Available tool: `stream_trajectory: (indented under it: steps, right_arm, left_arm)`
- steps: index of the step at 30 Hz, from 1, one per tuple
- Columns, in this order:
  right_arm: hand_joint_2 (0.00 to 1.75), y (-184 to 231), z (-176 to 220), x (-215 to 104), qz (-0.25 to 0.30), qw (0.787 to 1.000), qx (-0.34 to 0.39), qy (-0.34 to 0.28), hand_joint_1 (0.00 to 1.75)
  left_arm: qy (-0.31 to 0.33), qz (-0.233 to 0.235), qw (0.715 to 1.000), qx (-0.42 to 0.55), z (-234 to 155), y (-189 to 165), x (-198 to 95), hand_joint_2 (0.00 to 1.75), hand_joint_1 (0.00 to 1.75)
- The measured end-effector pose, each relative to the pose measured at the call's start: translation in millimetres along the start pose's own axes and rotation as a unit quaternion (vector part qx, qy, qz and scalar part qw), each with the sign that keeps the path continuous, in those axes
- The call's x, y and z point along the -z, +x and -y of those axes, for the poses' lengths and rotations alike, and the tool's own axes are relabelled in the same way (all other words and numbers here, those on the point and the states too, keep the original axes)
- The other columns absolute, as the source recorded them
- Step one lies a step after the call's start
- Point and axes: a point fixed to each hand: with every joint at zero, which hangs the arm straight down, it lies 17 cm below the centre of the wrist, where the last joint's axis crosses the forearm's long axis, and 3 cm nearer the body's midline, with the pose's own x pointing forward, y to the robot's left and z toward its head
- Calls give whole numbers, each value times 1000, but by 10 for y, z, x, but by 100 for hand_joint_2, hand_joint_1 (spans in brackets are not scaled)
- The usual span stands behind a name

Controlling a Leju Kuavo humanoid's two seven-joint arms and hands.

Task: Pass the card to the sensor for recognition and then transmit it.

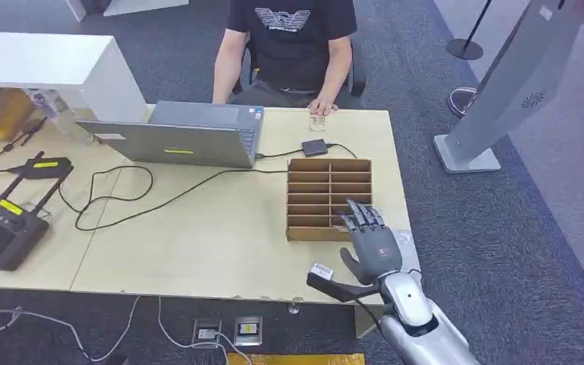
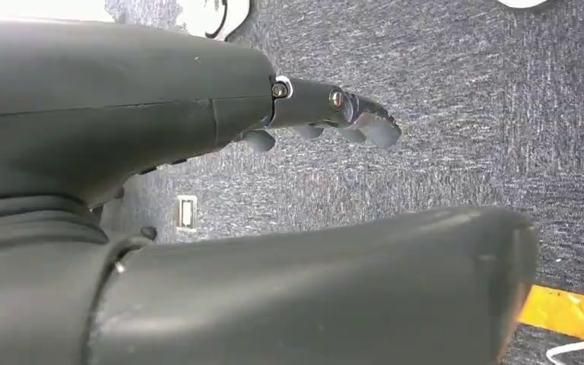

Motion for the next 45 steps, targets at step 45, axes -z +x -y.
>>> stream_trajectory:
  steps: [45]
  right_arm:
    - [175,-435,1896,441,-54,988,-34,-144,175]
  left_arm:
    - [5,1,1000,6,-80,-24,1,0,0]
